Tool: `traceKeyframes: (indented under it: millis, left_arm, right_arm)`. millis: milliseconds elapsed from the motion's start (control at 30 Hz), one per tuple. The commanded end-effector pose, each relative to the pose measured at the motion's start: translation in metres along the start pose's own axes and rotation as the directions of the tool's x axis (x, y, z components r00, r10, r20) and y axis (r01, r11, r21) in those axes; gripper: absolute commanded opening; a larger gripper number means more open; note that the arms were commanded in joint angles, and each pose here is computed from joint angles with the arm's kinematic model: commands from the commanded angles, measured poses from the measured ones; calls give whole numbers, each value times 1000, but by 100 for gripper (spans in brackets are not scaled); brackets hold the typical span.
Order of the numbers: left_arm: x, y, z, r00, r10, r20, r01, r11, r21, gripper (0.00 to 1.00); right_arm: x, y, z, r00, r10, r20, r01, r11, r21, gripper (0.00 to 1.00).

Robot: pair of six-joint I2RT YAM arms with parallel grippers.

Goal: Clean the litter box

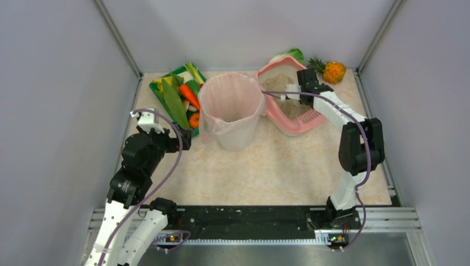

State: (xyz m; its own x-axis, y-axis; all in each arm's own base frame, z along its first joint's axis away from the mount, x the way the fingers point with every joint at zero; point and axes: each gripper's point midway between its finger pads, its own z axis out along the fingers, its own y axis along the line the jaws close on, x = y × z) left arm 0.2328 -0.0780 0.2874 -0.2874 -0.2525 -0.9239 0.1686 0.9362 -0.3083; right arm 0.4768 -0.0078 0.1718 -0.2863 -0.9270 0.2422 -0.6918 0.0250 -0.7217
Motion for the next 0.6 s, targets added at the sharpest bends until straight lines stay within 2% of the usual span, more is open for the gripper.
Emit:
traceKeyframes:
  millis: [0, 267, 567]
  left_arm:
    - [-4, 3, -1, 999, 33, 26, -33, 999, -7, 99]
    - [-4, 7, -2, 999, 43, 32, -42, 999, -26, 99]
    - [-6, 7, -4, 998, 42, 37, -41, 999, -29, 99]
  right_arm:
    - [-8, -16, -7, 999, -38, -3, 38, 999, 26, 0]
    - [-48, 3, -14, 987, -69, 144, 80, 995, -66, 0]
    - [-83, 30, -19, 954, 13, 301, 56, 975, -216, 0]
